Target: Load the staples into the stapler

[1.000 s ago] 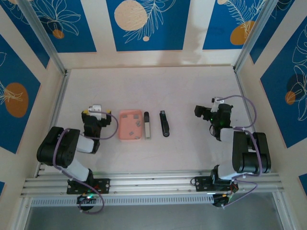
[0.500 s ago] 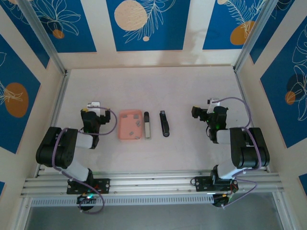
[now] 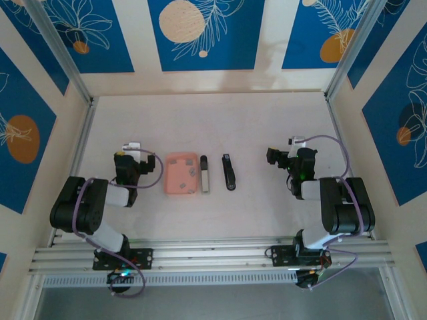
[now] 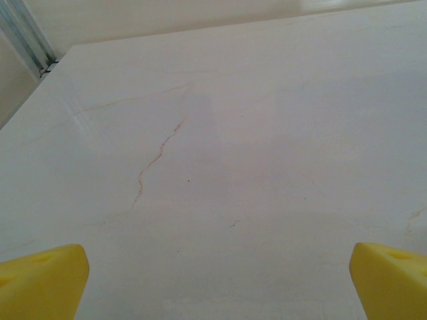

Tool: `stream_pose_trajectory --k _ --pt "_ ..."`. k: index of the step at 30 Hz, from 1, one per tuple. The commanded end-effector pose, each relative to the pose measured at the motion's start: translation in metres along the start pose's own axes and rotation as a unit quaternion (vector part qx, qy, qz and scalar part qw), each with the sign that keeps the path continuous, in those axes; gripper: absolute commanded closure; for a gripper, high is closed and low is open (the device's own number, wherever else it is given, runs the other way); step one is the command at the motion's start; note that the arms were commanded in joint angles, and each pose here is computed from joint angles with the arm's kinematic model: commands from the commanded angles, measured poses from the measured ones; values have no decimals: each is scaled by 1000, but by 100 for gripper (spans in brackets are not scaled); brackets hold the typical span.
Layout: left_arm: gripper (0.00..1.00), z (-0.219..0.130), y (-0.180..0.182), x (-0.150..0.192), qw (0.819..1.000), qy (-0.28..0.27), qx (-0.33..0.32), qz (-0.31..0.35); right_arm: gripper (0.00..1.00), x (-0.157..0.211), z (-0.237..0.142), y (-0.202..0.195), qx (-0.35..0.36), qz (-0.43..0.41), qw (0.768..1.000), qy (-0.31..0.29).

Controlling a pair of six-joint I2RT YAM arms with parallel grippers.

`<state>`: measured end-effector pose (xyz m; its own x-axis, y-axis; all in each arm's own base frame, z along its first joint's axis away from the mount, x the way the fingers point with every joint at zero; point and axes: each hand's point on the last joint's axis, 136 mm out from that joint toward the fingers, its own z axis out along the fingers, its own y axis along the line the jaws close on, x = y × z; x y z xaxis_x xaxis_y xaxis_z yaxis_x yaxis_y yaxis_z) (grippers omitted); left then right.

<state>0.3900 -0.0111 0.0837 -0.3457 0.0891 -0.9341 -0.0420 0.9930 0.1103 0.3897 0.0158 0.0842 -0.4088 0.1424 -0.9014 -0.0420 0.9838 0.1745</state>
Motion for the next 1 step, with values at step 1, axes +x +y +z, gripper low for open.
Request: stream_pose_trajectory --k 1 --pt "0 1 2 -9 1000 -12 5 -4 1 -11 1 1 4 -14 1000 -19"
